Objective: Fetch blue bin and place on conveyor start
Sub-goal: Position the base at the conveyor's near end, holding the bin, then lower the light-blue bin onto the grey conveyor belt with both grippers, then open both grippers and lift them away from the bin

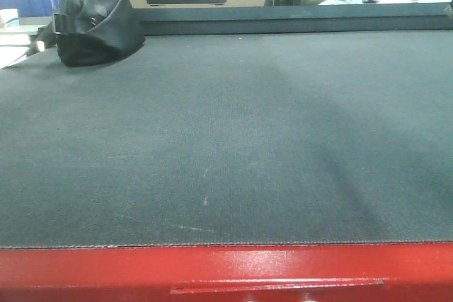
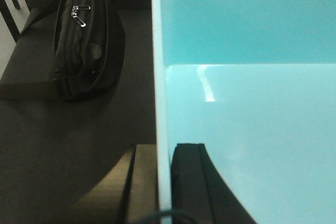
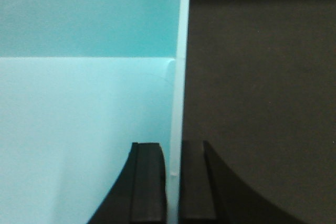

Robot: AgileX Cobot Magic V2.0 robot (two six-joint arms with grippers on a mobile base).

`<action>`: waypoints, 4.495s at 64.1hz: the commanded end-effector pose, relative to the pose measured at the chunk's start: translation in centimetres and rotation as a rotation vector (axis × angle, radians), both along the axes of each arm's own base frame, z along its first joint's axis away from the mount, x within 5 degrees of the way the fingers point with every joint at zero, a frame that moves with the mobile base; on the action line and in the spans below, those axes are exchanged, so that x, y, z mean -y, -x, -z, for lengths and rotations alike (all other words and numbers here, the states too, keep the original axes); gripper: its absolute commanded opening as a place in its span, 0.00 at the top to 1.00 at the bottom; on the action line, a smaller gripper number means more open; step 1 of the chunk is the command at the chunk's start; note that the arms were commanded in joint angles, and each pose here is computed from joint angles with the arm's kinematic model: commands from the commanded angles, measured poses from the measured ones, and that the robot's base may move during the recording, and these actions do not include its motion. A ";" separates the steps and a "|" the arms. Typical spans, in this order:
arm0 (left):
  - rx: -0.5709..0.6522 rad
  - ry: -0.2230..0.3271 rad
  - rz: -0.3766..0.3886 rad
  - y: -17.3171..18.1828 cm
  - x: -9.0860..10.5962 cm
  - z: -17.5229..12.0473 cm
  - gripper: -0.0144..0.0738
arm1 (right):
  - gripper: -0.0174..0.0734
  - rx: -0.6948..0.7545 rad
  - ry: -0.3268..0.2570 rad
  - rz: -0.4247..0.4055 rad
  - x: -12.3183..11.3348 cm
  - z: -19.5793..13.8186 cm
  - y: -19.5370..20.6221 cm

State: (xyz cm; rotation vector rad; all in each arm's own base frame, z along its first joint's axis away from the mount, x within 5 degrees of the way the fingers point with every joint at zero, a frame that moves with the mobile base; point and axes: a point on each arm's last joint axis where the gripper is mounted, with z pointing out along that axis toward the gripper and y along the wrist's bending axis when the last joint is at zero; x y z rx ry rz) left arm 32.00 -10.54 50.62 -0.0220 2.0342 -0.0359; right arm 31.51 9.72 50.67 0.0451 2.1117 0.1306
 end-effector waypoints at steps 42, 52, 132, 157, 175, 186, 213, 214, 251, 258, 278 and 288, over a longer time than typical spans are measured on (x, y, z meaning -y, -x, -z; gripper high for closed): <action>0.043 -0.002 0.004 0.3 -0.1 -0.7 0.96 | 0.99 0.039 0.016 0.004 0.3 -0.7 0.2; -0.020 0.037 -0.012 -0.3 0.3 0.6 0.96 | 0.99 -0.037 0.028 0.017 -0.4 1.6 -1.8; -0.259 0.095 0.118 -3.0 3.4 23.9 0.96 | 0.99 -0.155 -0.032 -0.093 -1.4 23.9 -3.4; -0.284 0.087 0.103 -2.9 3.3 24.0 0.62 | 0.49 -0.186 -0.066 -0.071 -1.5 23.9 -3.3; -0.334 -0.017 0.029 -3.0 2.3 22.6 0.41 | 0.41 -0.206 -0.044 -0.048 -1.3 22.3 -3.5; -0.297 -0.009 0.005 -3.2 2.2 20.2 0.45 | 0.45 -0.200 -0.039 -0.032 -1.1 20.5 -3.4; -0.111 0.100 0.026 0.8 1.1 12.2 0.96 | 0.99 -0.042 -0.077 -0.027 0.6 13.5 0.9; -0.108 0.104 0.029 1.0 1.1 12.1 0.96 | 0.99 -0.040 -0.078 -0.027 0.6 13.4 0.9; 0.046 0.313 0.286 10.6 -0.2 19.4 0.96 | 0.99 0.194 -0.093 -0.182 3.2 18.9 11.5; 0.093 0.362 0.309 13.0 -1.1 20.2 0.96 | 0.99 0.251 -0.051 -0.205 3.9 19.1 13.7; 0.238 0.408 0.332 17.8 -3.5 19.0 0.96 | 0.99 0.419 -0.062 -0.209 5.5 17.7 18.3; 0.354 0.444 0.349 20.0 -4.6 17.2 0.96 | 0.99 0.526 -0.088 -0.212 6.1 16.4 20.2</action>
